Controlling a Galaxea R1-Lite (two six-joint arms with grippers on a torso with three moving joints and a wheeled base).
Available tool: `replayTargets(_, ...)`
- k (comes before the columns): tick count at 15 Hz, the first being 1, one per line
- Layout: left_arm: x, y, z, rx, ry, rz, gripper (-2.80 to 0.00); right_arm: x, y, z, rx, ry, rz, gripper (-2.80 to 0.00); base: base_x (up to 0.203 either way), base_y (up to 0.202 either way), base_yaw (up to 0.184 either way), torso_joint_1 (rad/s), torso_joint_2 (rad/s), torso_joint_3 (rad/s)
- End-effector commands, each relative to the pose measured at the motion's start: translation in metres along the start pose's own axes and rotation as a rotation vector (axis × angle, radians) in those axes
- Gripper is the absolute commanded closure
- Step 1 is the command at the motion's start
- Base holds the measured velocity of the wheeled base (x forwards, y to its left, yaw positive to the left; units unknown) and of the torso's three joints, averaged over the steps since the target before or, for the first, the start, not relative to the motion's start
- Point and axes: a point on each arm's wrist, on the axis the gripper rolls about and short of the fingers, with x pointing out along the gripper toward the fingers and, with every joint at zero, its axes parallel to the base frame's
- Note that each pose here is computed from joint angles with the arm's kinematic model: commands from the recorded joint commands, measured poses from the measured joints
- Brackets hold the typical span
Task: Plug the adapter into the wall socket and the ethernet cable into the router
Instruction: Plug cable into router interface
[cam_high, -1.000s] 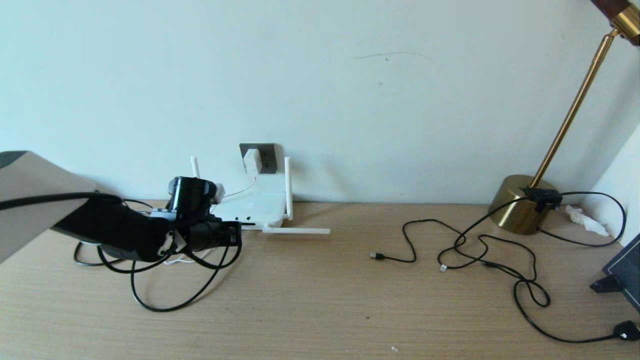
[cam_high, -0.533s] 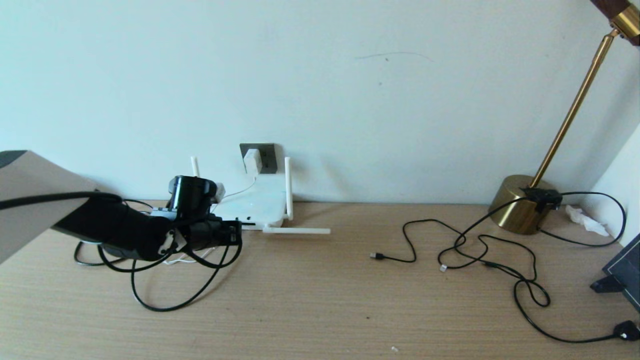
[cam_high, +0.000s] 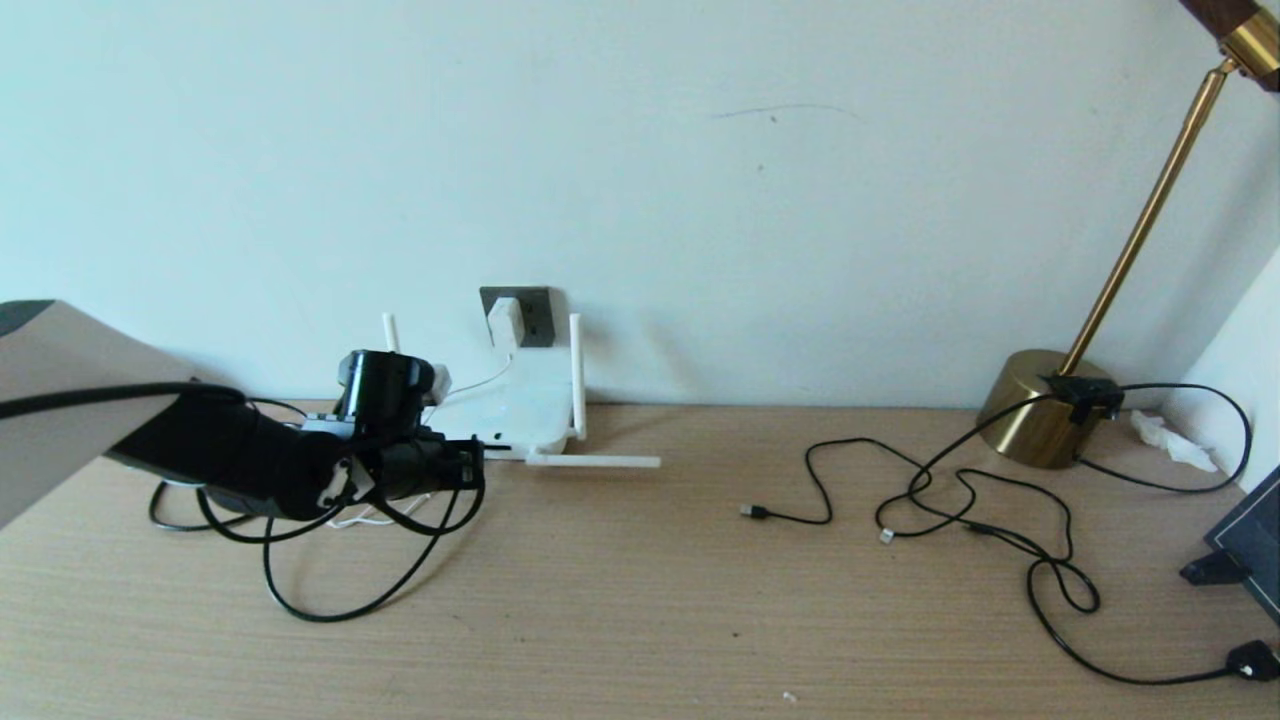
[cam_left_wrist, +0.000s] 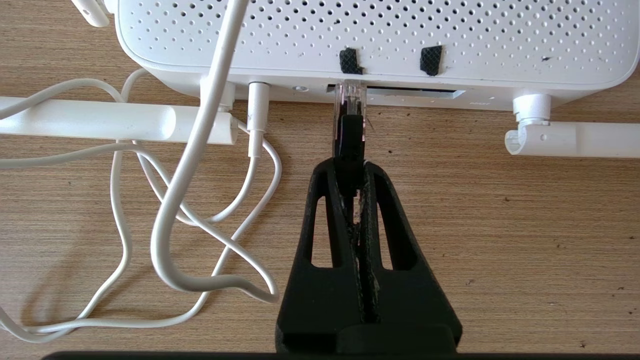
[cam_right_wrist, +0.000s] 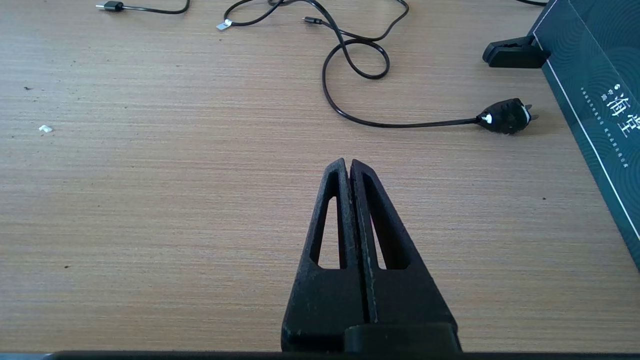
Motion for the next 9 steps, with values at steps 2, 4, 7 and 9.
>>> replayTargets(2,0.0023,0.0001,-0.0016,-0.001,0.003,0.002,0.0,0.0001,0.0,-0.0002,0.0,0.004,0.0,0.0,0.0,0.0,0.0,0.0,0.0,0.0)
replayTargets(4,0.0023,0.0002,-0.0019,-0.001,0.004,0.002,0.0,0.0001,0.0,-0.0002,0.0,0.004,0.0,0.0,0.0,0.0,0.0,0.0,0.0,0.0)
replayTargets(7,0.0024,0.0002,-0.0023,0.0,0.006,0.002,0.0,0.0001,0.0,-0.0002,0.0,0.004,0.0,0.0,0.0,0.0,0.0,0.0,0.0,0.0)
replayTargets(9,0.0024,0.0002,-0.0027,0.0,0.006,0.002,0.0,0.0001,0.0,-0.0002,0.0,0.004,0.0,0.0,0.0,0.0,0.0,0.0,0.0,0.0)
